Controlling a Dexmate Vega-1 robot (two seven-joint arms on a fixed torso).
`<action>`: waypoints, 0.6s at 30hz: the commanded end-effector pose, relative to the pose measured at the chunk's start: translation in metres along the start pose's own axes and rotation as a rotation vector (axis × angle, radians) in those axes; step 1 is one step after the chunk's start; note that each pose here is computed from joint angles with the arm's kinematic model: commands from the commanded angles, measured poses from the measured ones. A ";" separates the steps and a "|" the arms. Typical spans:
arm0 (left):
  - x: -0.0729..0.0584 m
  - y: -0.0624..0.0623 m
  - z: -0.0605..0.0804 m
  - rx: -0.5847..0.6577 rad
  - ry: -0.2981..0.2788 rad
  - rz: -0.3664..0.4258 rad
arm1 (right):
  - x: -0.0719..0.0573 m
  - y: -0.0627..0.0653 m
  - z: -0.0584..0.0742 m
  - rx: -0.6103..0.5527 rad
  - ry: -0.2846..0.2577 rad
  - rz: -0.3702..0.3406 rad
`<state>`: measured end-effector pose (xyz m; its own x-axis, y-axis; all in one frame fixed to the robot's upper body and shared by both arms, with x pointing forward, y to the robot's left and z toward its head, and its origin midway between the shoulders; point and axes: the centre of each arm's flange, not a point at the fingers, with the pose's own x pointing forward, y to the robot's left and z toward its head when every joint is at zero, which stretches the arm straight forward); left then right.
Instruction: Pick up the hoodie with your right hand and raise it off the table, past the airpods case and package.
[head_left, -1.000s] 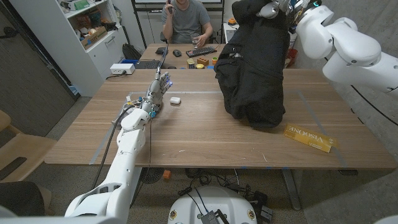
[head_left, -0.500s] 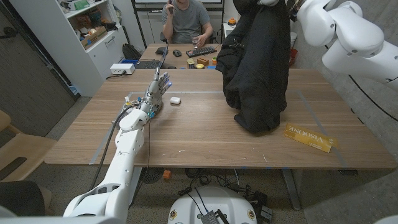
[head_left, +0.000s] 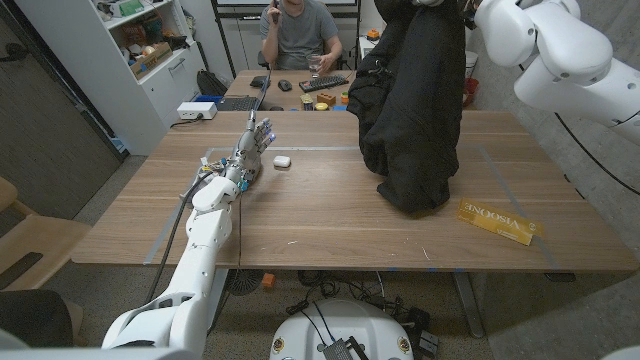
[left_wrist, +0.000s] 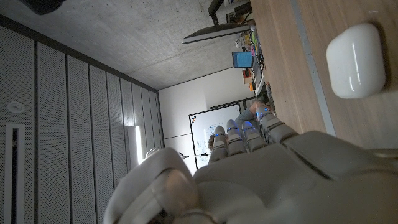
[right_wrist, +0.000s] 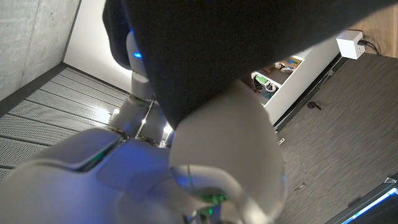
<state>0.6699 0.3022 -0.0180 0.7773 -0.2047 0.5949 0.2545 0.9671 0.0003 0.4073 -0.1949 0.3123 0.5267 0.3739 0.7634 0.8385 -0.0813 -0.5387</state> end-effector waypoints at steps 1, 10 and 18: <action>0.002 -0.002 0.006 0.004 -0.015 0.016 | 0.001 -0.001 -0.003 -0.008 -0.001 0.017; 0.003 -0.009 0.011 0.019 -0.019 0.004 | -0.004 -0.006 -0.010 -0.012 0.006 0.020; 0.002 -0.013 0.015 0.024 -0.026 0.005 | -0.009 -0.011 -0.012 -0.020 0.008 0.019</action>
<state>0.6642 0.2963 -0.0077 0.7661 -0.1951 0.6124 0.2406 0.9706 0.0083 0.4024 -0.2031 0.3156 0.5399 0.3687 0.7566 0.8321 -0.0981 -0.5459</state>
